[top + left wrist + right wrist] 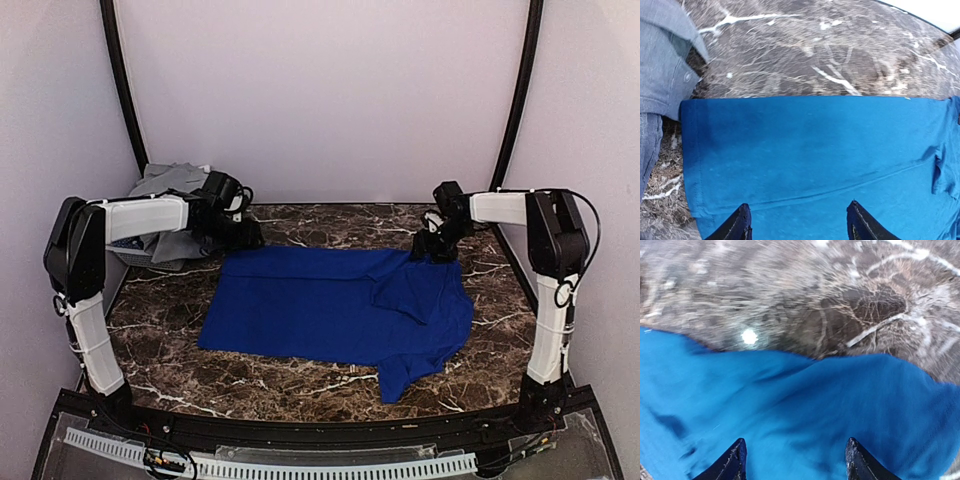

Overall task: Fold and stack the mixed laundry pile
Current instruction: Pick up the 1/3-folded T-shirt from the center of the board.

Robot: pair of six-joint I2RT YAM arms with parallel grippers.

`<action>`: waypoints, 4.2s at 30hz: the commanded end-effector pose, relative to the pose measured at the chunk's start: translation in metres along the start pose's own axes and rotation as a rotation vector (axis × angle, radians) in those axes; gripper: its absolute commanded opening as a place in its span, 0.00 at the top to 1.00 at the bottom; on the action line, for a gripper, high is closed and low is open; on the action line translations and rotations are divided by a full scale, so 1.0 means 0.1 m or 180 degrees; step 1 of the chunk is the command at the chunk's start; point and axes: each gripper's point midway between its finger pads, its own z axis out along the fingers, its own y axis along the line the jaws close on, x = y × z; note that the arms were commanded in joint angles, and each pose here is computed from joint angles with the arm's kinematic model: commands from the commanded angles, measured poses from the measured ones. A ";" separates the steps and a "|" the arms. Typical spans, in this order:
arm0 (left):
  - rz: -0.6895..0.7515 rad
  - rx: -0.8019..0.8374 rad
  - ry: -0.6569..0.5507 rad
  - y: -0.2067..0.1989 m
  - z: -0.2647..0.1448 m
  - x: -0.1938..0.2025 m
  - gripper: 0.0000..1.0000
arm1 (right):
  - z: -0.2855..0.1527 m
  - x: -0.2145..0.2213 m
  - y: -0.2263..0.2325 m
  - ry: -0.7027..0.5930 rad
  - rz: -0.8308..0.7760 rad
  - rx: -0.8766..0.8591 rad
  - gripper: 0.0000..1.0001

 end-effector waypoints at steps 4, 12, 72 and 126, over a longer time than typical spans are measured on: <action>-0.0001 -0.0057 0.0124 0.09 0.39 0.01 0.37 | 0.16 -0.24 -0.19 0.0033 -0.0031 0.0141 0.37; -0.0082 -0.0472 0.0337 0.41 0.76 0.12 0.39 | 0.33 -0.47 -0.19 0.0032 -0.0077 0.0141 0.39; -0.0785 -0.0470 0.0196 0.31 -1.11 1.60 0.37 | -1.06 2.64 0.57 0.0603 0.1054 -0.0005 0.57; -0.1570 -0.0574 0.0863 0.87 -0.76 2.39 0.68 | -1.14 2.65 0.18 0.0305 0.1187 0.0203 1.00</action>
